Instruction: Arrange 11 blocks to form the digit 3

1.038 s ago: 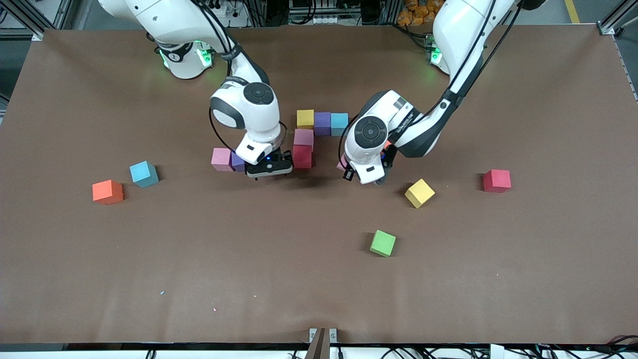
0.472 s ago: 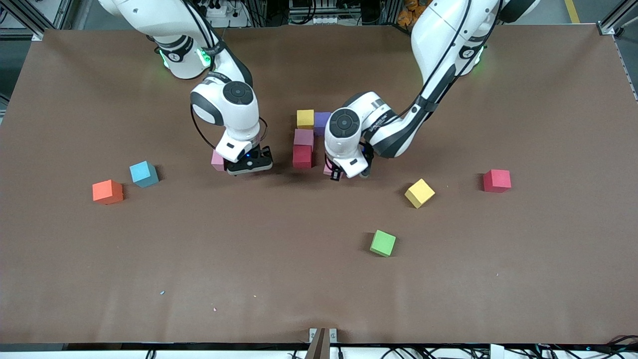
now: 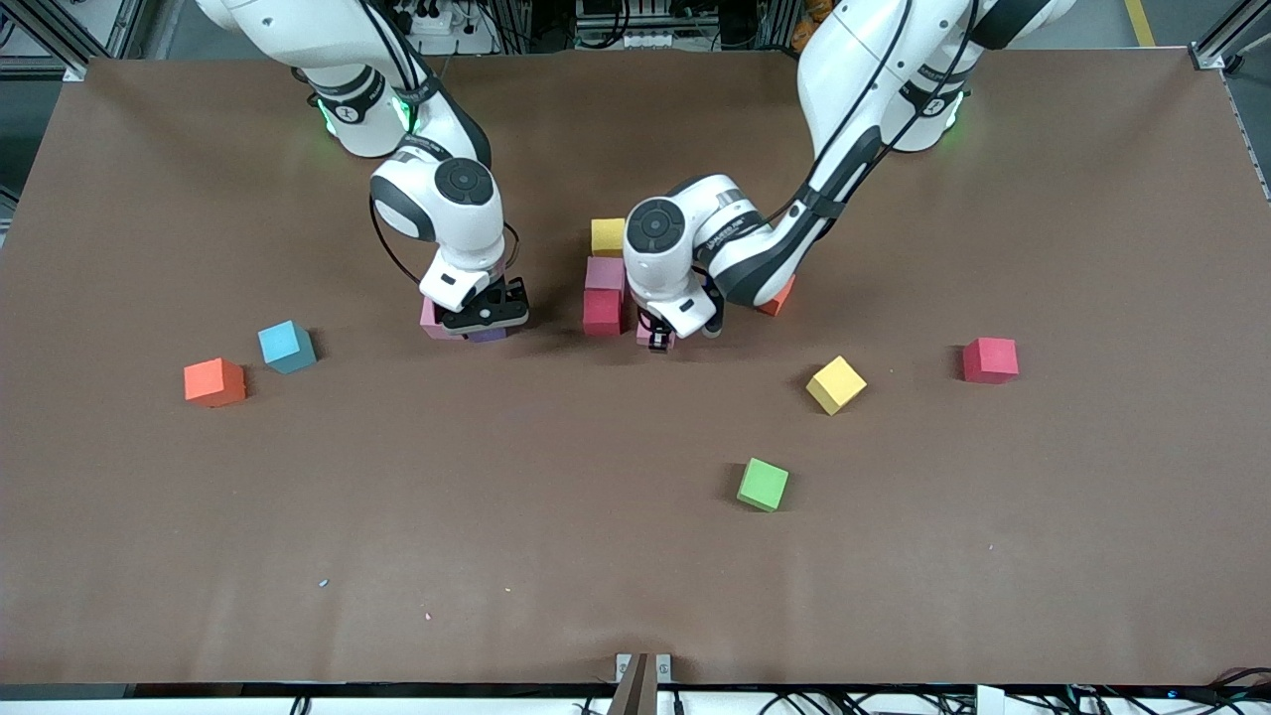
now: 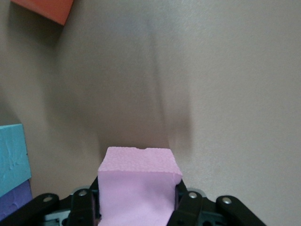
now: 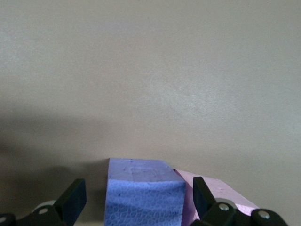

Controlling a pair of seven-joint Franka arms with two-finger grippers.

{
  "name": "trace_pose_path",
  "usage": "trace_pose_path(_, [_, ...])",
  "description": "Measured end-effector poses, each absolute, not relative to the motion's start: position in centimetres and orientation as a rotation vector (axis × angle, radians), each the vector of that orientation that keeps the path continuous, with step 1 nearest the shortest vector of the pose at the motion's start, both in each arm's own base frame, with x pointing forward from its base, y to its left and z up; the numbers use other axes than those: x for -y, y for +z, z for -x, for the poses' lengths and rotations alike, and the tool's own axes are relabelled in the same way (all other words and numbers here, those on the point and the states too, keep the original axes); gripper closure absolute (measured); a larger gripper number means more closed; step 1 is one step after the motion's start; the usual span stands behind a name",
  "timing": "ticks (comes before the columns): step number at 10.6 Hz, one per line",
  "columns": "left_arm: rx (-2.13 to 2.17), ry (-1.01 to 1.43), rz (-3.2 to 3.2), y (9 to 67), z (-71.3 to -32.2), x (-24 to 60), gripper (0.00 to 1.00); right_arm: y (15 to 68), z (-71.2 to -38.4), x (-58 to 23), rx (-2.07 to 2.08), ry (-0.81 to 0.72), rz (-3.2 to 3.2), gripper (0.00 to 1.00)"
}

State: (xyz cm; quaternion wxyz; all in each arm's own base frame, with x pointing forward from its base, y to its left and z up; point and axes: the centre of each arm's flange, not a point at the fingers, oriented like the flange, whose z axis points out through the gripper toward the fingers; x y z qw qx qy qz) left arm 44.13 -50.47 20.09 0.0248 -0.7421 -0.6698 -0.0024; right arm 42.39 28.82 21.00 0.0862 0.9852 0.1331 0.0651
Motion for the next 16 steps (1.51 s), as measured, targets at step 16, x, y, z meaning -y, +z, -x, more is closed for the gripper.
trace_pose_path(16, [2.179, -0.145, 2.250, 20.6, -41.7, 53.3, 0.44, 18.8, -40.4, -27.2, -0.397, 0.171, -2.988, 0.37])
